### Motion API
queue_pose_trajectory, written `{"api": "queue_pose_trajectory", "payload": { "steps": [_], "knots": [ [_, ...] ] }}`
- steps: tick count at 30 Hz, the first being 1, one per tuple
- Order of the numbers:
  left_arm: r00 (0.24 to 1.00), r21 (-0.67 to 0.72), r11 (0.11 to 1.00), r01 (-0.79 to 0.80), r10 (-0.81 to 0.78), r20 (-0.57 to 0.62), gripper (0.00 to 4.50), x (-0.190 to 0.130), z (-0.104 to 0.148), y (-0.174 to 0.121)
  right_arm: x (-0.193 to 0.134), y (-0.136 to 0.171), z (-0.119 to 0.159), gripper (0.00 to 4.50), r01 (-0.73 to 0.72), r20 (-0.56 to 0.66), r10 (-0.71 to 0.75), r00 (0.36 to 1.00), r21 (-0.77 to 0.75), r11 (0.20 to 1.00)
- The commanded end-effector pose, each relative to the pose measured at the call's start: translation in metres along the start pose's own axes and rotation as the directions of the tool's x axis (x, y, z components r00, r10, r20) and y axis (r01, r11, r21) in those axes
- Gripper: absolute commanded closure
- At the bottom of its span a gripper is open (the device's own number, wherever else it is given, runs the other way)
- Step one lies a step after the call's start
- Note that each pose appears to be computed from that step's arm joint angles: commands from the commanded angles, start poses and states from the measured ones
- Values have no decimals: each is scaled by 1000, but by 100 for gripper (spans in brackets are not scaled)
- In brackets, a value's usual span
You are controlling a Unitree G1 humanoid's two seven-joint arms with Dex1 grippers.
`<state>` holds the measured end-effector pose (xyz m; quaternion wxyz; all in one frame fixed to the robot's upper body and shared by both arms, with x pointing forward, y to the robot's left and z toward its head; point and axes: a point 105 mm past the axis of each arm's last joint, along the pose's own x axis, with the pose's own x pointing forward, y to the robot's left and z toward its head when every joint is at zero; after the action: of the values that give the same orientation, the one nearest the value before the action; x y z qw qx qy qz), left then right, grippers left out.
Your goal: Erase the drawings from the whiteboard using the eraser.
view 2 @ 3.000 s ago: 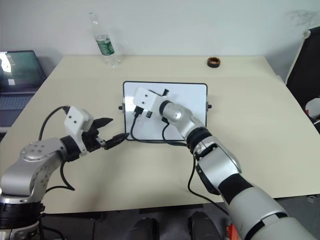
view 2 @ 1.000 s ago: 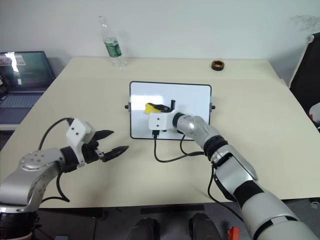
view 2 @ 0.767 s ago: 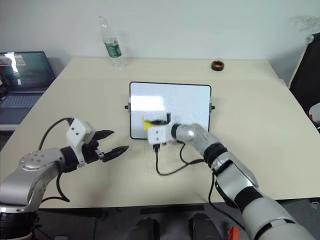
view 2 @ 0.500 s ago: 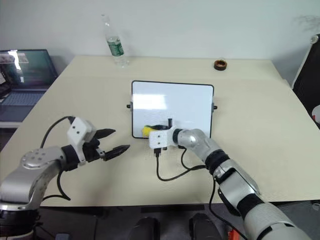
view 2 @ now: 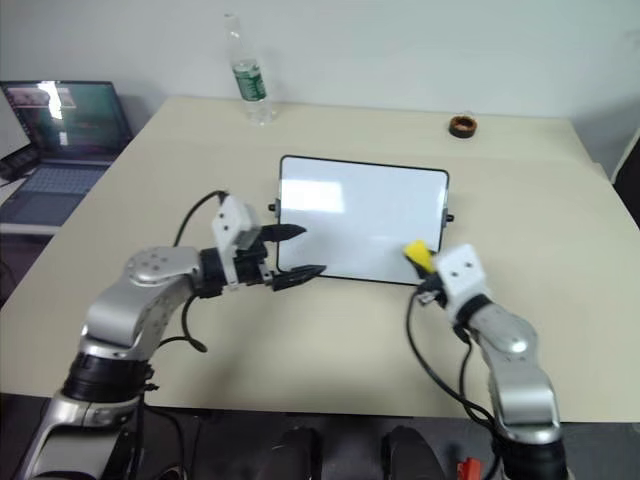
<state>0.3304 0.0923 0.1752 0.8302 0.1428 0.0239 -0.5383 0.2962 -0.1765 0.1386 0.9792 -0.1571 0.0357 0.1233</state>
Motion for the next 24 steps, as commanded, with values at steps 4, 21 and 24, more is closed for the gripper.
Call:
{"api": "queue_pose_trajectory", "payload": {
  "steps": [4,21,24],
  "knots": [
    [984,168,970,177,-177,-16,0,30,16,-11,-6,-27,-11,349,207,-95,-200,975,68,976],
    [901,272,870,411,-433,25,0,73,35,-46,34,-62,-33,349,332,-202,-281,938,289,898],
    [901,267,873,408,-433,38,0,79,38,-46,35,-66,-36,349,343,-209,-290,934,292,893]
  ]
}}
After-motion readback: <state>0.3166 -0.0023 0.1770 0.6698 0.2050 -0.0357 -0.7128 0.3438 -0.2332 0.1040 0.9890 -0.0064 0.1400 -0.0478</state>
